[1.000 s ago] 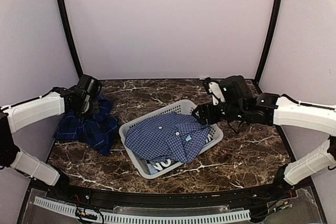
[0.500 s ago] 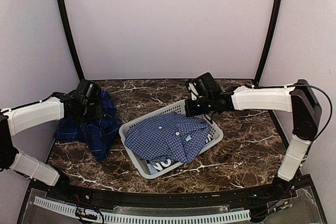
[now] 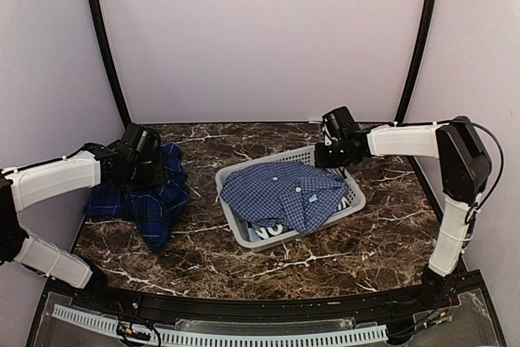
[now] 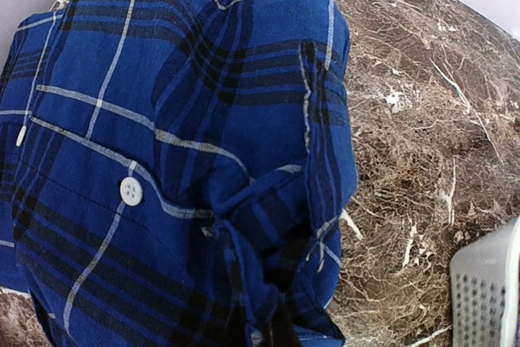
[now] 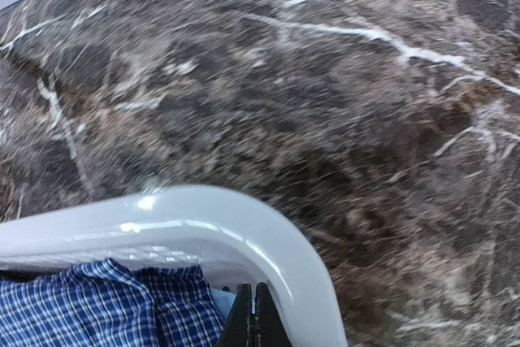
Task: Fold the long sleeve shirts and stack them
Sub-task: Move the bin to the corner of the board.
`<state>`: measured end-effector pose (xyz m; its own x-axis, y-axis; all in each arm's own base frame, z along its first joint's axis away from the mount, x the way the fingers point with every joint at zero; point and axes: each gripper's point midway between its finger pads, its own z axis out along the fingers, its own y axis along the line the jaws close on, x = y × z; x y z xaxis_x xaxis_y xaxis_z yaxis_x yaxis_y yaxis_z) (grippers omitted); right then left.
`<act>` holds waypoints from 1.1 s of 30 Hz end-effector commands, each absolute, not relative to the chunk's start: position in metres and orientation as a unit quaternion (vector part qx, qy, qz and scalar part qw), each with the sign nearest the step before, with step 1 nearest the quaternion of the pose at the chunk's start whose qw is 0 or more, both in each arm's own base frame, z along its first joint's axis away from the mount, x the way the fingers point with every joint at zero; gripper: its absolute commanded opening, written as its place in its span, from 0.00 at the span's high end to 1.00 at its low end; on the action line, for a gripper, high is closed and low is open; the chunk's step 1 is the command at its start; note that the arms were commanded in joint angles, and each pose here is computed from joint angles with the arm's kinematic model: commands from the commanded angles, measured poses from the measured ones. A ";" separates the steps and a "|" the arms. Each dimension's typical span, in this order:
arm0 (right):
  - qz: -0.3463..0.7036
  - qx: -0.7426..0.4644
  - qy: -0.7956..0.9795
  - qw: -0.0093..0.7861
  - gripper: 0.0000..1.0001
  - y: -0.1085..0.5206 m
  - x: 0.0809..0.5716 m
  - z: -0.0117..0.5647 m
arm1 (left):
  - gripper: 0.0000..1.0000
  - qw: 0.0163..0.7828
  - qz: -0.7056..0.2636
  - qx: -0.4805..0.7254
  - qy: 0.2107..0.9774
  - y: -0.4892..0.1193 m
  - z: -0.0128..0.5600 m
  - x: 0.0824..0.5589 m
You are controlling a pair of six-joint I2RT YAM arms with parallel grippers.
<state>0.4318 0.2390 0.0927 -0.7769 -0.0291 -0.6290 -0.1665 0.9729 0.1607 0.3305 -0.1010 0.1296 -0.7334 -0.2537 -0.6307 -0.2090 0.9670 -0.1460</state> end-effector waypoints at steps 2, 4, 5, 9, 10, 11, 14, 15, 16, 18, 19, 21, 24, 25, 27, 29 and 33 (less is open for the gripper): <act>0.020 0.028 0.931 0.364 1.00 0.149 0.492 0.099 | 1.00 0.352 -0.050 -0.109 0.928 -0.115 0.145 0.336; 0.005 0.047 0.928 0.369 1.00 0.123 0.510 0.101 | 1.00 0.354 -0.051 -0.104 0.928 -0.117 0.148 0.339; 0.002 0.055 0.928 0.369 1.00 0.111 0.518 0.101 | 1.00 0.355 -0.052 -0.102 0.928 -0.119 0.151 0.340; -0.013 0.072 0.924 0.375 1.00 0.076 0.545 0.108 | 1.00 0.357 -0.057 -0.092 0.928 -0.124 0.155 0.343; -0.014 0.072 0.924 0.374 1.00 0.073 0.550 0.111 | 1.00 0.357 -0.057 -0.090 0.928 -0.125 0.156 0.344; -0.016 0.072 0.924 0.376 1.00 0.070 0.555 0.116 | 1.00 0.356 -0.058 -0.089 0.928 -0.126 0.156 0.344; -0.011 0.066 0.917 0.393 0.96 0.072 0.565 0.139 | 1.00 0.354 -0.060 -0.085 0.929 -0.129 0.156 0.346; -0.003 0.063 0.915 0.398 0.93 0.076 0.567 0.149 | 1.00 0.353 -0.061 -0.083 0.930 -0.130 0.155 0.346; 0.006 0.060 0.913 0.404 0.91 0.081 0.568 0.161 | 1.00 0.354 -0.063 -0.082 0.929 -0.132 0.157 0.347; 0.019 0.052 0.909 0.414 0.85 0.092 0.563 0.180 | 1.00 0.357 -0.069 -0.079 0.928 -0.135 0.160 0.348; 0.023 0.044 0.906 0.420 0.82 0.101 0.559 0.190 | 1.00 0.357 -0.071 -0.078 0.928 -0.136 0.162 0.348; 0.026 0.021 0.902 0.430 0.73 0.124 0.545 0.207 | 1.00 0.362 -0.074 -0.077 0.926 -0.137 0.168 0.348; 0.069 -0.027 0.896 0.437 0.64 0.175 0.515 0.226 | 1.00 0.370 -0.081 -0.077 0.922 -0.139 0.175 0.347; 0.083 -0.045 0.894 0.439 0.62 0.194 0.503 0.231 | 1.00 0.374 -0.083 -0.078 0.920 -0.138 0.178 0.347; 0.115 -0.083 0.889 0.435 0.61 0.234 0.476 0.235 | 1.00 0.377 -0.083 -0.079 0.919 -0.138 0.180 0.346; 0.154 -0.124 0.885 0.421 0.61 0.276 0.448 0.235 | 1.00 0.378 -0.081 -0.078 0.919 -0.137 0.180 0.345; 0.220 -0.172 0.877 0.390 0.60 0.341 0.402 0.228 | 1.00 0.377 -0.077 -0.075 0.920 -0.136 0.178 0.344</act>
